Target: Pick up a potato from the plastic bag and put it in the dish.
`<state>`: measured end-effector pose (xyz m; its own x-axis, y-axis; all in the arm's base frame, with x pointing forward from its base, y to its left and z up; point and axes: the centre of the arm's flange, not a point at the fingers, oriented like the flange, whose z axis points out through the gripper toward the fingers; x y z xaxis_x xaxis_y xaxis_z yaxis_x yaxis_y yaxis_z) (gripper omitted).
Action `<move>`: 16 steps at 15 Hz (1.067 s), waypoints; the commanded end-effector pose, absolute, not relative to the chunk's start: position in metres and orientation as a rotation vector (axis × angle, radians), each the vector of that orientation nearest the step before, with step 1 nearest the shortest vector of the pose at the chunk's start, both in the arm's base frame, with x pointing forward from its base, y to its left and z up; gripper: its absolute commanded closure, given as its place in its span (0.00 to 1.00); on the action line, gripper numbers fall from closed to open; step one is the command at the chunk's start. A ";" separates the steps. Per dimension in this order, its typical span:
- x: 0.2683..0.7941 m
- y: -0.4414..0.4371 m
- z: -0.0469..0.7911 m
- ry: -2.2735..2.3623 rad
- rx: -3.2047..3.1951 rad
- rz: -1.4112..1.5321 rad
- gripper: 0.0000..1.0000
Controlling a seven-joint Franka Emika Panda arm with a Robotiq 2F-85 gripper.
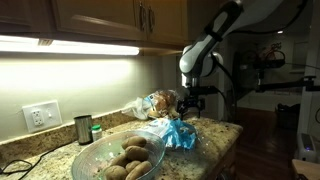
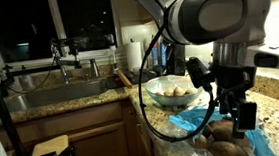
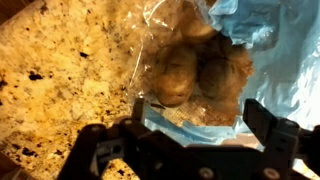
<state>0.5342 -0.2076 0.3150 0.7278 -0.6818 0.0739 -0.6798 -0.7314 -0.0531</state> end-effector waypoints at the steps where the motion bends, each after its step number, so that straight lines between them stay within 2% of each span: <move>1: 0.546 -0.215 0.308 1.119 -2.891 -0.050 0.00; 16: 0.540 -0.233 0.277 1.200 -2.934 0.103 0.00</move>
<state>0.5419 -0.2271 0.2745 0.7189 -0.6939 -0.0405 -0.6938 -0.7199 0.0194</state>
